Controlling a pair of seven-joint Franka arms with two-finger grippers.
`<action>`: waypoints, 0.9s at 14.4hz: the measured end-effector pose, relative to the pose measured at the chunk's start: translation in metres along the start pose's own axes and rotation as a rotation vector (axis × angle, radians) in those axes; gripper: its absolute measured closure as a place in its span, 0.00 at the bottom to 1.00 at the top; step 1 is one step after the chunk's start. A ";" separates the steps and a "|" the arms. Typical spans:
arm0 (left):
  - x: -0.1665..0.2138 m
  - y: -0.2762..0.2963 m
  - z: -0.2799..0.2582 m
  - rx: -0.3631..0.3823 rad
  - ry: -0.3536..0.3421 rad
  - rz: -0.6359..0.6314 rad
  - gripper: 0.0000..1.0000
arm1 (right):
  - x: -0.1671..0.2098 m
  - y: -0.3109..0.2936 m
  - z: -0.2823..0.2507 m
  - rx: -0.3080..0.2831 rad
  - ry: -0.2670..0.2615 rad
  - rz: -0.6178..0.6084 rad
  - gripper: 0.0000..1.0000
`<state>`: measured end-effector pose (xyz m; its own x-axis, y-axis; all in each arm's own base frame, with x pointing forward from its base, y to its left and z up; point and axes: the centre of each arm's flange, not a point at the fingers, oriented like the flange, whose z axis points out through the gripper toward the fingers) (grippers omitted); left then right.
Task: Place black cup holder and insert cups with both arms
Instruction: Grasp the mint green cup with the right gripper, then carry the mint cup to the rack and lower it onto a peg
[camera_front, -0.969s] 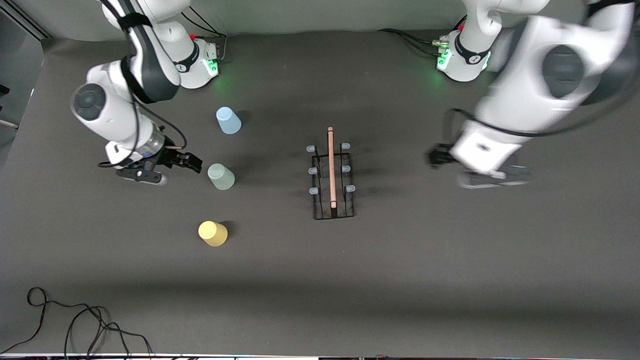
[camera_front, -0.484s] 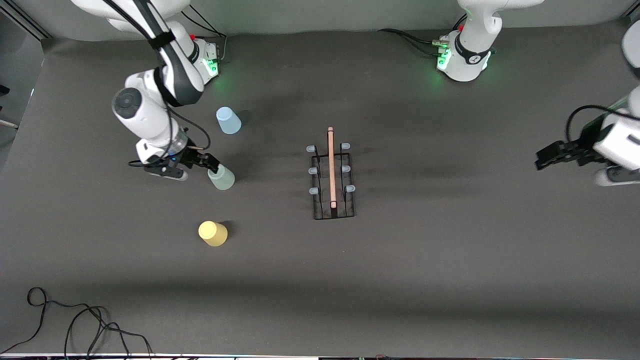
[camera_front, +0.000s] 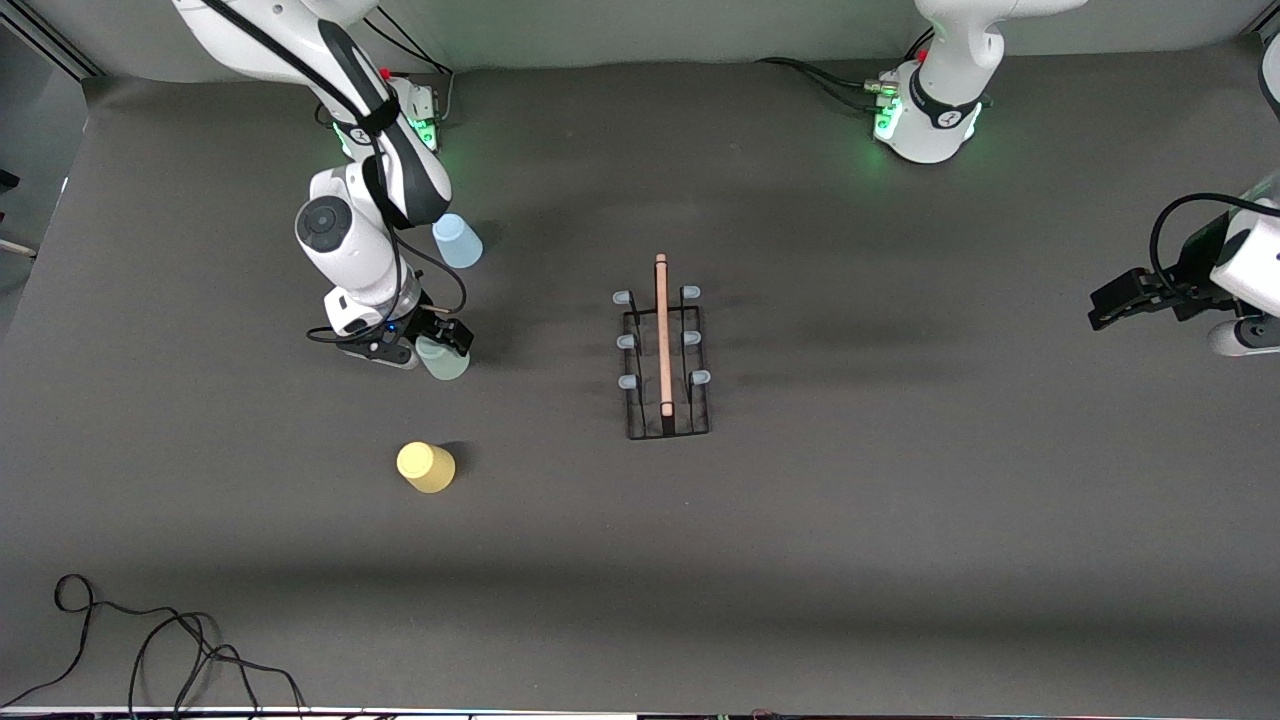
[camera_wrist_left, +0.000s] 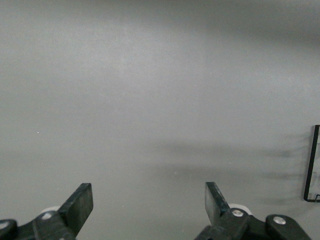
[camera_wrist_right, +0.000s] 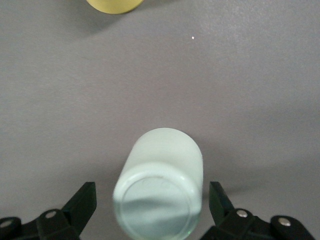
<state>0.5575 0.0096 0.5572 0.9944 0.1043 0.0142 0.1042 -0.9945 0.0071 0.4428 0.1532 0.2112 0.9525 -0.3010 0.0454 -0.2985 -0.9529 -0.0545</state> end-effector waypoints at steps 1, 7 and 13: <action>0.001 0.000 0.001 0.010 -0.001 0.003 0.00 | 0.000 0.001 0.003 -0.004 -0.001 0.001 0.07; 0.004 0.008 0.001 0.030 -0.003 0.026 0.00 | 0.009 -0.007 -0.014 0.023 0.023 0.002 0.32; 0.004 0.003 -0.017 0.032 0.005 0.023 0.00 | 0.028 -0.057 -0.124 0.076 -0.047 0.139 0.32</action>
<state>0.5614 0.0075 0.5745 0.9965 0.0815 0.0186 0.0820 -0.9963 -0.0256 0.4796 0.1945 0.3397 0.9045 -0.4261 -0.0146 -0.4242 -0.8958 -0.1329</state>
